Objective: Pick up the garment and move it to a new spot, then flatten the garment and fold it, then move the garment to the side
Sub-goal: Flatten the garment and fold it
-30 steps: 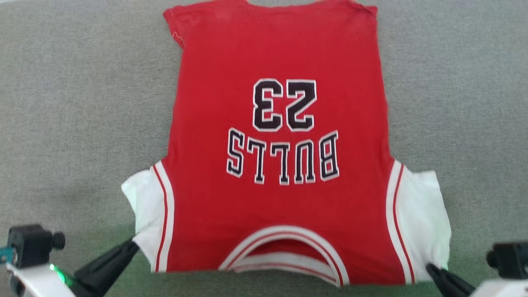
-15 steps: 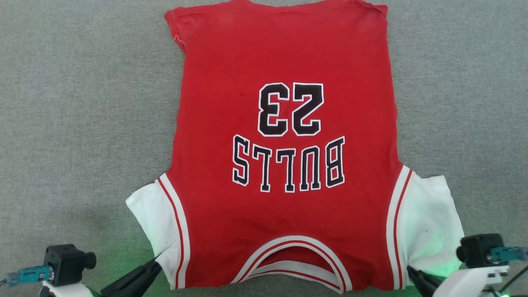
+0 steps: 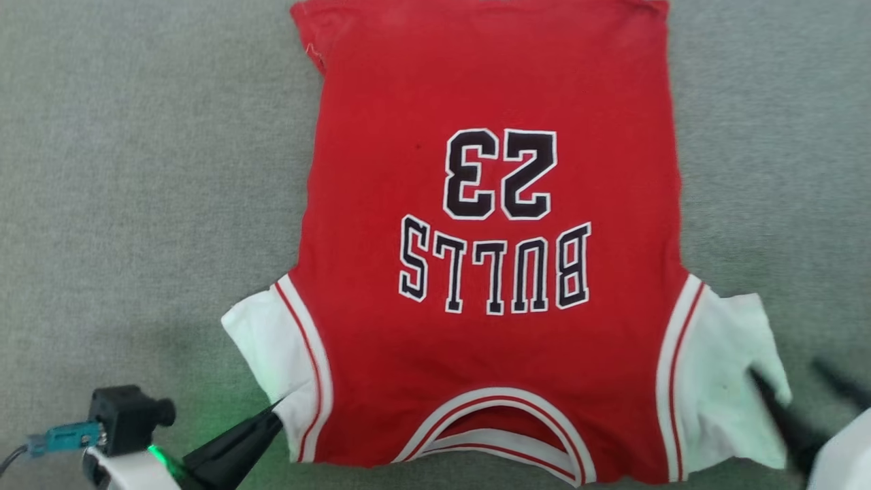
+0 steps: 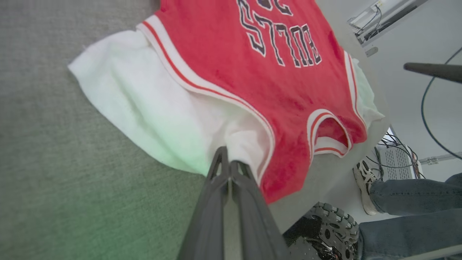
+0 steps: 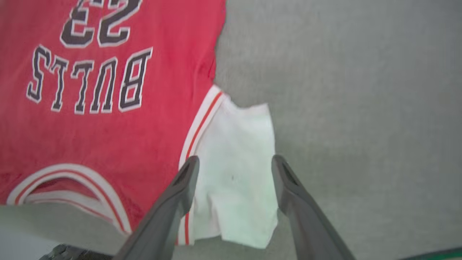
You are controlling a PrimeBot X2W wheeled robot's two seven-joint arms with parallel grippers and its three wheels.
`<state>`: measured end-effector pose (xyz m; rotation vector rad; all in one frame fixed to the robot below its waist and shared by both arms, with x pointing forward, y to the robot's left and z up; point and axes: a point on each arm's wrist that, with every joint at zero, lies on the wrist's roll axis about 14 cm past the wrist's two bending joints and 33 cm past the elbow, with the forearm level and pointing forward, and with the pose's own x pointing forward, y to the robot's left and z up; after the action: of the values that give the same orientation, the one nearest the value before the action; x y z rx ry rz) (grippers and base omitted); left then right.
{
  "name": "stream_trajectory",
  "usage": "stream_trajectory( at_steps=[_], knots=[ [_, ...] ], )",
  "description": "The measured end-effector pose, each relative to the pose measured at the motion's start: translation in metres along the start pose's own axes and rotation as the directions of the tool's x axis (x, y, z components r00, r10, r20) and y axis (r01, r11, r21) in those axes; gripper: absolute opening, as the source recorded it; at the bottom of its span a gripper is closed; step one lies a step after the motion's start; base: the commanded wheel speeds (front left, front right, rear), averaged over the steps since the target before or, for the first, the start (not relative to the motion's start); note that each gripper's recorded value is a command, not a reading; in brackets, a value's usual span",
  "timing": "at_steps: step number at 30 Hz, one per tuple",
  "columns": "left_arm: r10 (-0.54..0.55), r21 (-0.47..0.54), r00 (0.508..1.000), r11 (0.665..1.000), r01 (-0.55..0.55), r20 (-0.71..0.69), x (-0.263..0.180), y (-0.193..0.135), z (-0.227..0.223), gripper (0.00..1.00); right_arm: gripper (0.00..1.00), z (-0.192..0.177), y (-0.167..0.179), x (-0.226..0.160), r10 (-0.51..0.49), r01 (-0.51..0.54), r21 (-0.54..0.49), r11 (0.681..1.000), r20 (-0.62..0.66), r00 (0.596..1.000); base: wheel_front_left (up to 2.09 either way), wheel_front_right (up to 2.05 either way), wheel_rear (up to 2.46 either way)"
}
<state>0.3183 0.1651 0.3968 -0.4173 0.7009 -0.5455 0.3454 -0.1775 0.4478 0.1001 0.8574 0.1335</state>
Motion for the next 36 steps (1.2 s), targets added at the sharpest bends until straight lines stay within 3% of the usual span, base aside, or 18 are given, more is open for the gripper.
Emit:
stream_trajectory(
  at_steps=[7,13,19,30,31,32,33,36],
  knots=[
    [-0.025,0.018,1.000,1.000,0.024,0.010,0.011,-0.003,0.004,0.00,1.00,0.114,-0.007,0.035,-0.015,0.038,-0.104,0.994,0.218,0.976,0.00,0.00,0.00],
    [-0.024,0.010,1.000,1.000,0.024,0.007,0.019,0.000,0.005,0.00,1.00,0.172,0.006,0.109,-0.009,0.043,-0.174,0.984,0.190,0.982,0.00,0.00,0.00],
    [0.001,-0.007,1.000,1.000,-0.001,0.016,0.025,0.010,0.008,0.00,1.00,0.187,0.001,0.177,-0.095,0.108,-0.192,0.976,0.075,0.993,0.00,0.00,0.00],
    [0.045,-0.042,0.999,0.998,-0.045,-0.007,0.030,0.024,0.001,0.00,1.00,0.172,0.020,0.256,-0.105,0.088,-0.155,0.984,-0.106,0.989,0.00,0.00,0.00],
    [0.046,-0.042,0.999,0.998,-0.046,-0.007,0.030,0.025,0.001,0.00,0.41,0.171,0.020,0.258,-0.110,0.092,-0.156,0.983,-0.115,0.987,0.00,0.00,0.00],
    [0.045,-0.039,0.999,0.998,-0.046,-0.005,0.031,0.025,0.002,0.00,0.05,0.169,0.021,0.259,-0.115,0.094,-0.157,0.983,-0.128,0.985,0.00,0.00,0.00],
    [0.043,-0.036,0.999,0.998,-0.043,0.000,0.032,0.025,0.003,0.00,0.00,0.170,0.022,0.259,-0.115,0.093,-0.160,0.983,-0.131,0.985,0.00,0.00,0.00],
    [0.043,-0.034,0.999,0.999,-0.042,0.017,0.033,0.025,0.008,0.00,0.00,0.170,0.027,0.257,-0.100,0.080,-0.154,0.985,-0.128,0.987,0.00,0.00,0.00]
  ],
)
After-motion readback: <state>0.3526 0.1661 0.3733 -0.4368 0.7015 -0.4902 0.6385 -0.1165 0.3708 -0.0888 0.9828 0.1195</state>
